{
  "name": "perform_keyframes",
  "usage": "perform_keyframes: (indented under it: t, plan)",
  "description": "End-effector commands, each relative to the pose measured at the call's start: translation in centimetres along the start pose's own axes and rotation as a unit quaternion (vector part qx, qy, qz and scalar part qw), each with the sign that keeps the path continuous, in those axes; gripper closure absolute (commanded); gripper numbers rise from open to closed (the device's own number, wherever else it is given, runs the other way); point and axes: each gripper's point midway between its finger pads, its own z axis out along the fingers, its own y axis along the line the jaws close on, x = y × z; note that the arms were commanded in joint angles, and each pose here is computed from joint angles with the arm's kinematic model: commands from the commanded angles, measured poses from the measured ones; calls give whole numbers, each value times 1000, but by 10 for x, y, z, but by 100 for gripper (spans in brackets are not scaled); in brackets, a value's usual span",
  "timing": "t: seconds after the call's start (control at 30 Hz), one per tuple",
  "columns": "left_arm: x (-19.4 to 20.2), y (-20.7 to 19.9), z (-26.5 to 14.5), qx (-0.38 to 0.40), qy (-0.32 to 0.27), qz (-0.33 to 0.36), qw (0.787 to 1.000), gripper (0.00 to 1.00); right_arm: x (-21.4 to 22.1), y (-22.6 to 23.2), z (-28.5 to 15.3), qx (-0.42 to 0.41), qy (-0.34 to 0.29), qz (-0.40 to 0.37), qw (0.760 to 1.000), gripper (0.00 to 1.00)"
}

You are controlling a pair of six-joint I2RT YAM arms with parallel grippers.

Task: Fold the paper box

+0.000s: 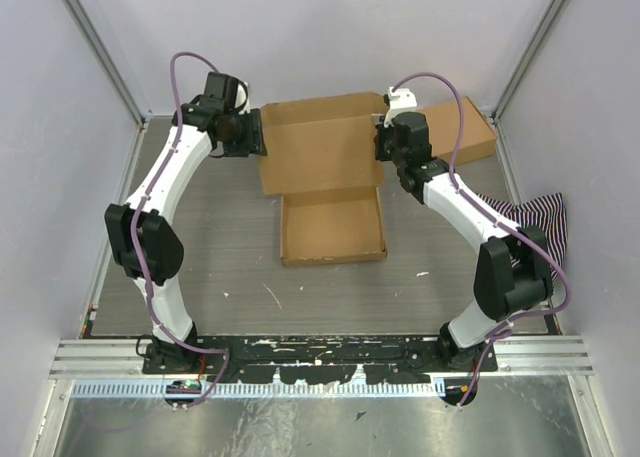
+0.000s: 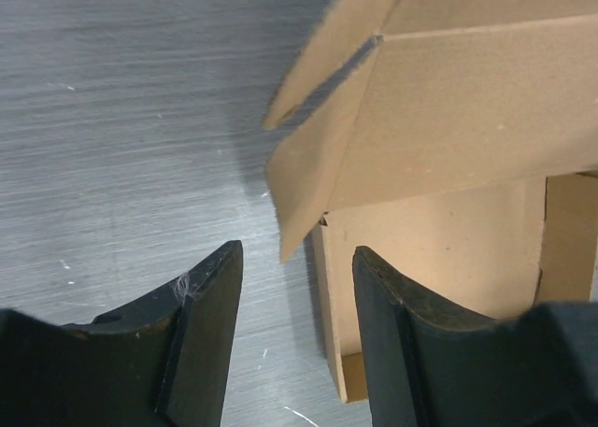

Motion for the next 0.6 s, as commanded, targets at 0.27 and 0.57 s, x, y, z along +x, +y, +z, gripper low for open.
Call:
perform_keyframes:
  t: [0.27,0.57]
  plan:
    - [-40,0,14,-9,-41,23,999,43,-44,22,-17,-57,-70,-10,996,99]
    - [-38,-2,15,-8,-31,23,999,73,-44,21,-16,-57,-59,-23,996,99]
